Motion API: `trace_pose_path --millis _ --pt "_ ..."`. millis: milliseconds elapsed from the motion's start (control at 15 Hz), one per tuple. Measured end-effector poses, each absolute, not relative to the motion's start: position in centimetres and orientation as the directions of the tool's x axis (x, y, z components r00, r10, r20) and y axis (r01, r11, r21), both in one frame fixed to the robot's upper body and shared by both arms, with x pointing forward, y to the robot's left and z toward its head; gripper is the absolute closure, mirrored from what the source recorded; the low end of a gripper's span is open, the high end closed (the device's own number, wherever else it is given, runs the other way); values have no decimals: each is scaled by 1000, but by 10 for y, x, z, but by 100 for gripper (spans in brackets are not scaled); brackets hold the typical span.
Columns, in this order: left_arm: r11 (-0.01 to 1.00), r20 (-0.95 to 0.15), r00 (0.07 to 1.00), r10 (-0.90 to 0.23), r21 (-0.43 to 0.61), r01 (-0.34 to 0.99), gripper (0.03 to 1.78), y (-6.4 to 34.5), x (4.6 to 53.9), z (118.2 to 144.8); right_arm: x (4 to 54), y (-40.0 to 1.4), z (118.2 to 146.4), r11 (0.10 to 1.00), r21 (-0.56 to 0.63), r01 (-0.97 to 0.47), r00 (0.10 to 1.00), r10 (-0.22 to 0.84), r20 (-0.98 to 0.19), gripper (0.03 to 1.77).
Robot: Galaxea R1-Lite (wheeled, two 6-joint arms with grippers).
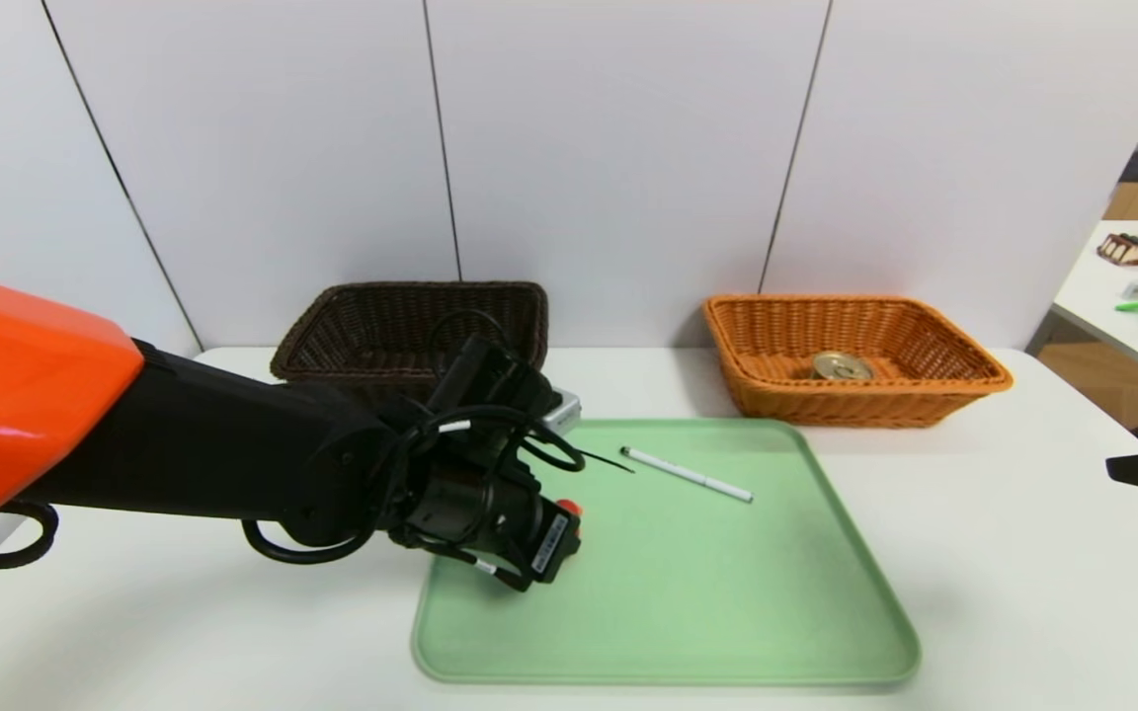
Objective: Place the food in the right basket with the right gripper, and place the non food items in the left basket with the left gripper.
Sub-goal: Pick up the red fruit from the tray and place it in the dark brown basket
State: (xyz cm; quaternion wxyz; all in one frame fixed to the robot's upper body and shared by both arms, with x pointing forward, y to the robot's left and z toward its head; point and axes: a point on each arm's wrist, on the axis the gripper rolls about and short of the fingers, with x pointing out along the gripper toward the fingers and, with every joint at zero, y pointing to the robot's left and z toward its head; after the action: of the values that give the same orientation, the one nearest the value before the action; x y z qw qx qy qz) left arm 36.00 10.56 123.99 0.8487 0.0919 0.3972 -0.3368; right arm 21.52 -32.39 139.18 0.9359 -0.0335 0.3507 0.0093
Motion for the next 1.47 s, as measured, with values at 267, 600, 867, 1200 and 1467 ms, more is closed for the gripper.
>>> trace_pose_path --millis 267,600,867,1200,1467 --pt "757 -722 471 -507 -111 644 113 109 358 1248 215 -324 1392 998 -56 -42 755 -5 -655 10" --pt "770 -668 533 -520 -96 631 116 115 351 1274 215 -324 1390 997 -58 -44 746 -6 -666 10" --pt "803 -562 643 -520 -64 593 118 129 338 1318 215 -324 1388 998 -56 -39 737 -9 -676 10" --pt "856 -399 775 -491 -57 513 118 159 333 1374 216 -323 1385 998 -49 -31 723 -12 -691 10" --pt "928 -337 867 -368 -77 364 121 194 369 1392 215 -323 1385 998 -49 -39 725 -6 -689 10"
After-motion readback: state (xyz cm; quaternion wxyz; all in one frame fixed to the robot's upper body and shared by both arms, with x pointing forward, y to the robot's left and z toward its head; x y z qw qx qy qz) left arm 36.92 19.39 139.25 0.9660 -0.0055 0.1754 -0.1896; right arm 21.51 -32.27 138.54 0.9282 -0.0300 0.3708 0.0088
